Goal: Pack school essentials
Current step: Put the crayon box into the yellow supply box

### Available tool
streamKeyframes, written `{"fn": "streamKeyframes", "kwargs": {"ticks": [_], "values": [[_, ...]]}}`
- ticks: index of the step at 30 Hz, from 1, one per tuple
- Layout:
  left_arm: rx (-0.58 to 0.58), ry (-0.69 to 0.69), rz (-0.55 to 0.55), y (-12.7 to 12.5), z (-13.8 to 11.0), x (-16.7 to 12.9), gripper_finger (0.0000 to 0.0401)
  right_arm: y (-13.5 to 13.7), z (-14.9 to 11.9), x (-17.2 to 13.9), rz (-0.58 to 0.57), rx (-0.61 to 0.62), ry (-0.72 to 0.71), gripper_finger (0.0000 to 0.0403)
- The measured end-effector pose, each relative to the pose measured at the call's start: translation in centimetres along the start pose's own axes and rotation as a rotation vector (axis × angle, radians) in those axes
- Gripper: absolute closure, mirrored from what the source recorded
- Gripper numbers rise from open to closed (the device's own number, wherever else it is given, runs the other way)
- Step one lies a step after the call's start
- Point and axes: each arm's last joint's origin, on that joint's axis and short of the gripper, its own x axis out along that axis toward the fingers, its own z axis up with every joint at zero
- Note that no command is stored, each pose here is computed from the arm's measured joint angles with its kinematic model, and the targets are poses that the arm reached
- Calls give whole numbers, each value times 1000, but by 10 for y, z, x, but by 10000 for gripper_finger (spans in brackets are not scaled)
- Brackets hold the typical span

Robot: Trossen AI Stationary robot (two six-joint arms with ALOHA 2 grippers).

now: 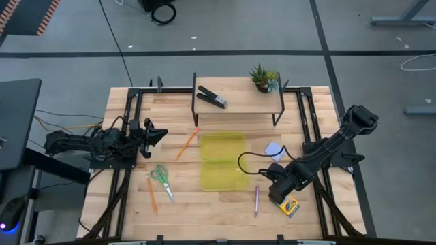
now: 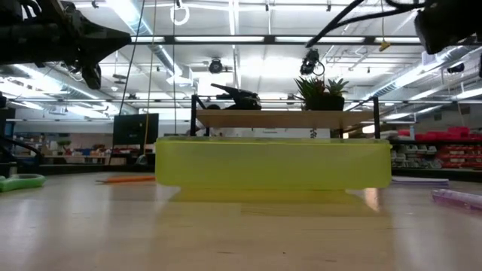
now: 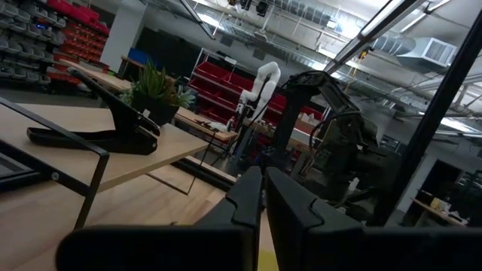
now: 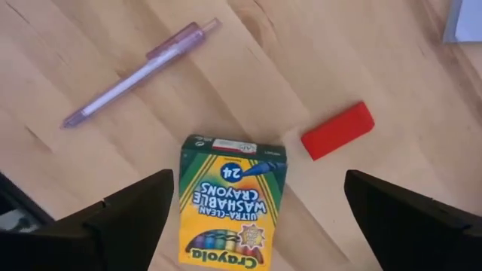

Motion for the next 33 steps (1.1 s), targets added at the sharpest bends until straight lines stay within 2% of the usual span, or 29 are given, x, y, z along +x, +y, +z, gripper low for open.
{"fn": "streamKeyframes", "kwargs": {"ticks": [4,8,17,26,33], "values": [[0,0,0,0,0,0,367,0,-12,4,-16,-11,-37,4],[0,0,0,0,0,0,366,1,-26,11,15,-55,-63,3],[0,0,0,0,0,0,376,-2,-57,24,42,-126,-49,3],[0,0,0,0,0,0,365,2,-60,23,90,-112,-94,3],[0,0,0,0,0,0,373,5,-55,22,98,-47,-29,3]]}}
